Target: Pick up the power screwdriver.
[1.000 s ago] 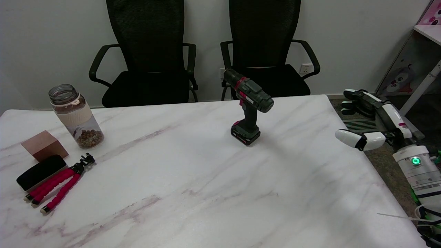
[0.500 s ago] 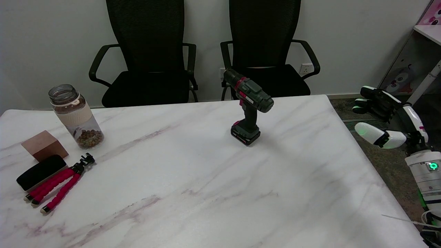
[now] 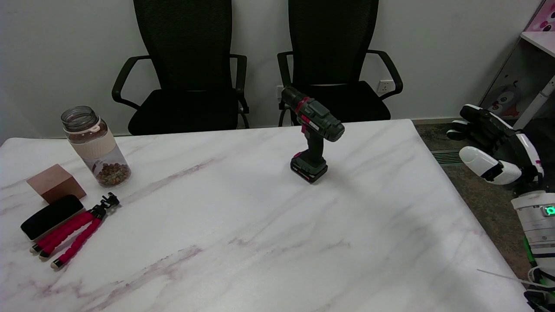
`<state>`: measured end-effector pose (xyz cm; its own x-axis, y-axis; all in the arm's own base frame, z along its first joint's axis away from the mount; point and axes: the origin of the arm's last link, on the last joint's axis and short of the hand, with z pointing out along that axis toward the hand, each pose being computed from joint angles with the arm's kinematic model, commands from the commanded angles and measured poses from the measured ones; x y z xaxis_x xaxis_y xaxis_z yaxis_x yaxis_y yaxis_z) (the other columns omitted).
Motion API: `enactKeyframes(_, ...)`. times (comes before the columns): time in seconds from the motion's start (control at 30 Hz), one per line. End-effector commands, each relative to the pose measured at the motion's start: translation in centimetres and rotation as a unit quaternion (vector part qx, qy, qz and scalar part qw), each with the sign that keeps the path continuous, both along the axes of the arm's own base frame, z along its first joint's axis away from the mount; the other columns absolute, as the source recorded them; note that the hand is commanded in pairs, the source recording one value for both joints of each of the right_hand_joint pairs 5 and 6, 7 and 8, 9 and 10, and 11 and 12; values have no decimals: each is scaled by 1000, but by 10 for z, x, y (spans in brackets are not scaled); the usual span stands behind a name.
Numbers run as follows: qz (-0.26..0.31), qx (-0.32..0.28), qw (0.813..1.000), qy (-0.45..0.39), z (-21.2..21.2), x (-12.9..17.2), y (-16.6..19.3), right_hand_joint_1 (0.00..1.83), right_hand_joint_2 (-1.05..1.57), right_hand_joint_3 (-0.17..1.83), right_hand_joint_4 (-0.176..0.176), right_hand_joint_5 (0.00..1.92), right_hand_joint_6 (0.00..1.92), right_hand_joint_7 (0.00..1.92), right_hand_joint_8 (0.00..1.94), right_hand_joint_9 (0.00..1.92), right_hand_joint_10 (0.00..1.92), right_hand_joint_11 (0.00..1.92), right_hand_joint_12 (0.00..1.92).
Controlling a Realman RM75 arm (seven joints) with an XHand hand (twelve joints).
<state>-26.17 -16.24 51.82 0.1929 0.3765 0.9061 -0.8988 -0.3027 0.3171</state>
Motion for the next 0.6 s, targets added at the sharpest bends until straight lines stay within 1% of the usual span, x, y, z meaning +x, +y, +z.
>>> enactKeyframes(0.03,14,40,996,-84,-44,-29,-22,847,155,827,-127,362,362,362,362,525,525,616,616)
enactKeyframes(0.13,13,66,992,-105,-66,-37,-37,846,155,828,-118,362,362,362,362,515,515,593,593)
enactKeyframes(0.23,7,79,990,-119,-80,-44,-48,846,149,833,-111,363,363,363,363,512,512,582,582)
enactKeyframes(0.33,2,87,988,-126,-88,-48,-54,846,138,841,-107,362,362,362,362,510,510,575,575)
enactKeyframes(0.47,-6,98,987,-124,-95,-49,-57,845,108,854,-89,343,343,343,343,500,500,555,555)
enactKeyframes(0.57,-15,110,986,-122,-100,-49,-61,841,111,824,-88,292,292,292,292,506,506,569,569)
enactKeyframes(0.6,-19,114,986,-116,-102,-49,-63,839,120,802,-92,265,265,265,265,515,515,605,605)
